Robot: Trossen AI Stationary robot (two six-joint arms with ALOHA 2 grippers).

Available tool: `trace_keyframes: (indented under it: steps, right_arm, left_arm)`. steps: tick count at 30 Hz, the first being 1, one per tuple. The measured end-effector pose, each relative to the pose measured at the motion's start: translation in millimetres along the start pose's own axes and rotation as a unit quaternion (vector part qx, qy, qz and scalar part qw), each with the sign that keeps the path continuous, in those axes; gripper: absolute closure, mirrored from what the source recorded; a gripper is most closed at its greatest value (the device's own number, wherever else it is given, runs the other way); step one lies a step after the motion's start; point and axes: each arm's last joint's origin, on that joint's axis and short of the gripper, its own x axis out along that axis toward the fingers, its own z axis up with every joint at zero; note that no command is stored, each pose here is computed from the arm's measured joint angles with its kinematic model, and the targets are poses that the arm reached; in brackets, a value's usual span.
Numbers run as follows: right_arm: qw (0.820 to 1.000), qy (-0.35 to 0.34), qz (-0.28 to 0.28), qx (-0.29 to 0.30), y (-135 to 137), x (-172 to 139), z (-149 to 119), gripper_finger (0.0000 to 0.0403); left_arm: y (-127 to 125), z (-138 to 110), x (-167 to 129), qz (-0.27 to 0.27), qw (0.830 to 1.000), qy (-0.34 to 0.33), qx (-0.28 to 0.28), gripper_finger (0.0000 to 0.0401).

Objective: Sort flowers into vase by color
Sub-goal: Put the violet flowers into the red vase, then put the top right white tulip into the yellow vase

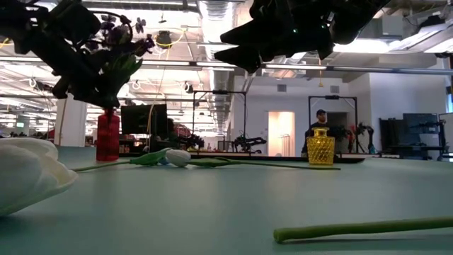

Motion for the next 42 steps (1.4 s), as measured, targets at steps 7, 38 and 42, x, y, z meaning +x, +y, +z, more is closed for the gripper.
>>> trace_keyframes:
  steps: [7, 38, 42]
  right_arm:
    - [1.0, 0.0, 0.0, 0.0, 0, 0, 0, 0.0062]
    - [0.999, 0.033, 0.004, 0.041, 3, 1, -7, 0.0062]
    - [0.997, 0.055, 0.008, 0.049, 6, 1, -11, 0.0062]
  left_arm:
    - [1, 17, -11, 0.009, 1.0, 0.023, 0.017, 0.0254]
    - [-5, 43, -46, -0.203, 0.963, 0.175, 0.024, 0.0254]
    - [-11, 41, -50, -0.255, 0.946, 0.199, 0.008, 0.0254]
